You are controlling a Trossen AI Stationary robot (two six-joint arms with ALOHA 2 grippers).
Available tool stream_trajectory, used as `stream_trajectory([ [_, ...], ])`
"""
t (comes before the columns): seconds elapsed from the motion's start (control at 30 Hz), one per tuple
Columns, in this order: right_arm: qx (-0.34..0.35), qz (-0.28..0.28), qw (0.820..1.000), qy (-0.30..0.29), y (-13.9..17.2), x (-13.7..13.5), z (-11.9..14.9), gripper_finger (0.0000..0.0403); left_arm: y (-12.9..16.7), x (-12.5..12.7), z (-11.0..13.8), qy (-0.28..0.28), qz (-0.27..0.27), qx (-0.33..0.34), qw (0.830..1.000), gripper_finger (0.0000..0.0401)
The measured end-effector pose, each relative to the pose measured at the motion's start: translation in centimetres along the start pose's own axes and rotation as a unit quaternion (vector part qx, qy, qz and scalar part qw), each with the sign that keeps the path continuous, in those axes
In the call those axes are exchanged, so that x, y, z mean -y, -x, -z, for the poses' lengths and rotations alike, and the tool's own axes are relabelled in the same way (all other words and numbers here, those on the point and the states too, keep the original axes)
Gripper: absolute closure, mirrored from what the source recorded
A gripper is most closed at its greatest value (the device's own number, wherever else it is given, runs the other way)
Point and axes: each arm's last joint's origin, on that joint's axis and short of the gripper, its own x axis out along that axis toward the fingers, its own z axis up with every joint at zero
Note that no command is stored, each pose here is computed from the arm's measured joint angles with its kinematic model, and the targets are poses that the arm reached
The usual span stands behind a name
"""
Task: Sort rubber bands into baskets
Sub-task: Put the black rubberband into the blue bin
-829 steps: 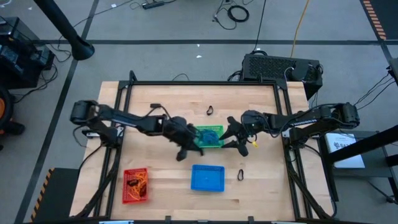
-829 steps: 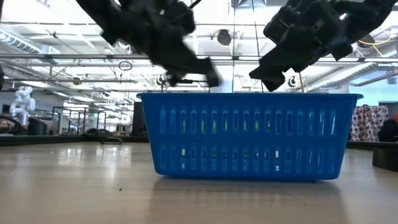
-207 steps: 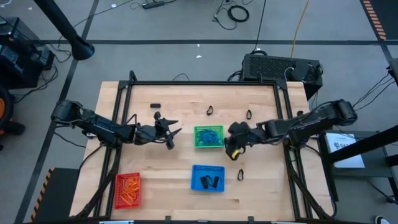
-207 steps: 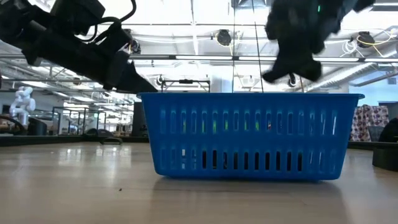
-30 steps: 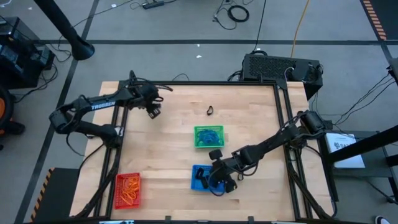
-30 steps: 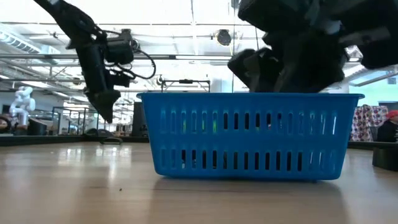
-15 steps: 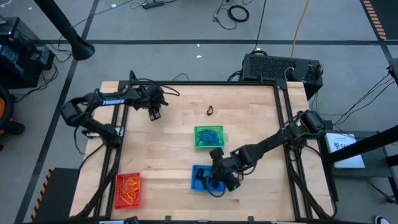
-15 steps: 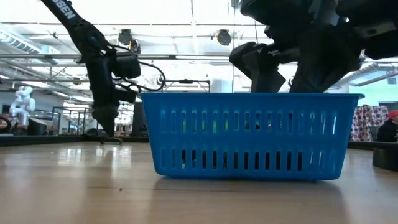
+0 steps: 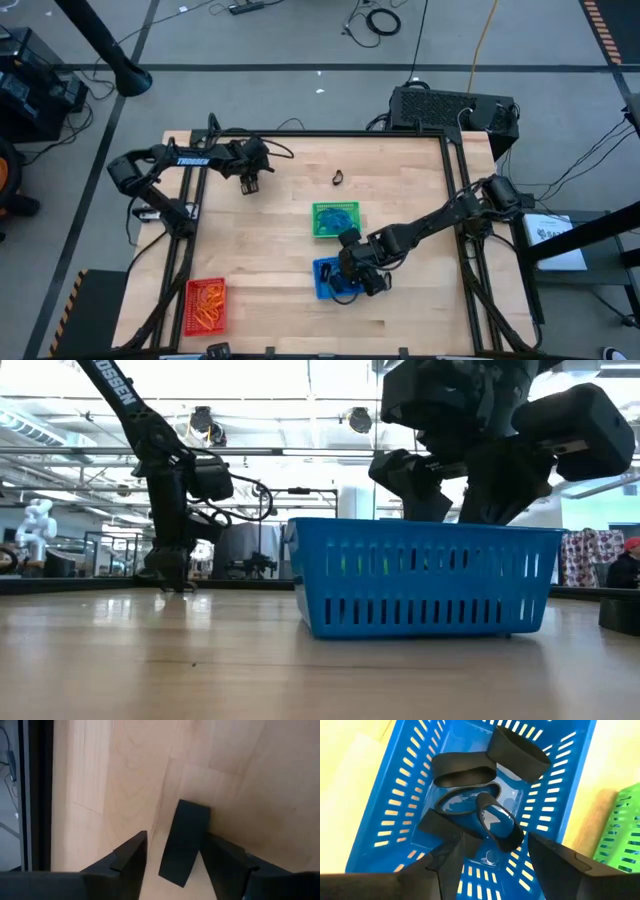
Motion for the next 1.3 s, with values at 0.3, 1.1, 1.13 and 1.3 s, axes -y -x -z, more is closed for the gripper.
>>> stream_trajectory([
  [0.3, 0.005, 0.0, 1.0, -0.003, 0.0, 0.2, -0.1, 0.0193, -0.1, 0.0, -0.1, 0.007, 0.004, 0.003, 1.0, 0.0386],
  [1.1, 0.092, 0.169, 0.981, -0.038, 2.3, 1.6, -3.8, 0.0193, 13.8, 10.7, -2.6, -0.035, 0.258, 0.345, 0.902, 0.0396],
  [1.13, 0.113, 0.182, 0.976, -0.035, 2.4, 1.8, -4.2, 0.0193, 14.2, 11.8, -2.6, -0.042, 0.269, 0.373, 0.887, 0.0396],
  [1.3, 0.207, 0.203, 0.957, -0.01, 3.2, 1.9, -6.1, 0.0193, 15.8, 16.3, -2.6, -0.089, 0.31, 0.479, 0.817, 0.0396],
])
